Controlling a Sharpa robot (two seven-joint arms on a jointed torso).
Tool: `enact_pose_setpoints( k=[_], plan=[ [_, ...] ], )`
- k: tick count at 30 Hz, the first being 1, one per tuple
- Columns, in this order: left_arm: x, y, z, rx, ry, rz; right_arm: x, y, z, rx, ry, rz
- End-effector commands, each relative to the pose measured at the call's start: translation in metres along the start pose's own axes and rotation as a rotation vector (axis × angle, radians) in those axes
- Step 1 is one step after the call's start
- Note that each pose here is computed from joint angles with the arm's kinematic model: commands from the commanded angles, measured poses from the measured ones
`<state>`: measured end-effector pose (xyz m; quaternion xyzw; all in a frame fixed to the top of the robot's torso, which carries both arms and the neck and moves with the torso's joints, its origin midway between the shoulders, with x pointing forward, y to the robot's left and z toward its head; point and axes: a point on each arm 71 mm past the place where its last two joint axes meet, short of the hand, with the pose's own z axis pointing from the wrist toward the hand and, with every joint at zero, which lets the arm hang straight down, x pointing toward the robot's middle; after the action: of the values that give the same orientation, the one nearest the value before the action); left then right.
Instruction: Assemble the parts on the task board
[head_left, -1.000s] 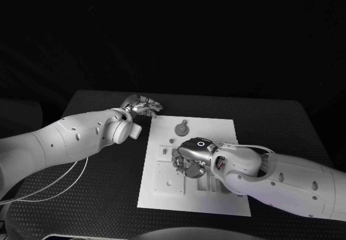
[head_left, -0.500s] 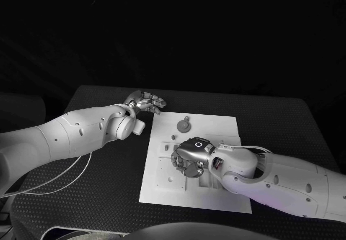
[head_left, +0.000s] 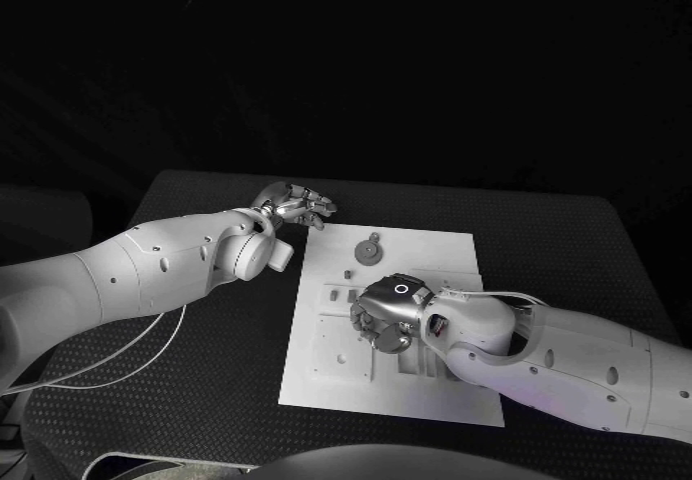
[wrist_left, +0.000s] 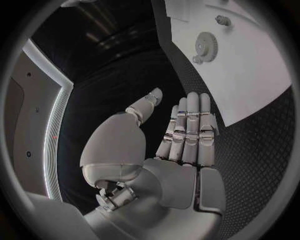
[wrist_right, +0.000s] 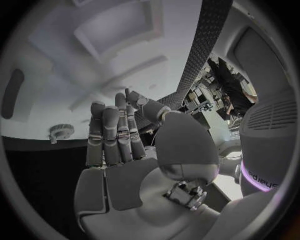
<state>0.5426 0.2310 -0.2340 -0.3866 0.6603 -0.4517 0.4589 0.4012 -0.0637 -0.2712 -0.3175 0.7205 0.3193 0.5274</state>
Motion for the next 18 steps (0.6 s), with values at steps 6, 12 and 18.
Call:
enact_pose_setpoints(
  k=[6,12,18],
  plan=[
    [0.0017,-0.0019,-0.0001,0.013,0.015,-0.010,0.0024,0.0027,0.0010,-0.011,0.017,-0.019],
    [0.0019,-0.0018,-0.0001,0.011,0.017,-0.010,0.0032,0.0041,0.0006,-0.015,0.015,-0.014],
    [0.0018,-0.0018,-0.0002,0.011,0.016,-0.010,0.0036,0.0043,0.0017,-0.014,0.016,-0.014]
  ],
)
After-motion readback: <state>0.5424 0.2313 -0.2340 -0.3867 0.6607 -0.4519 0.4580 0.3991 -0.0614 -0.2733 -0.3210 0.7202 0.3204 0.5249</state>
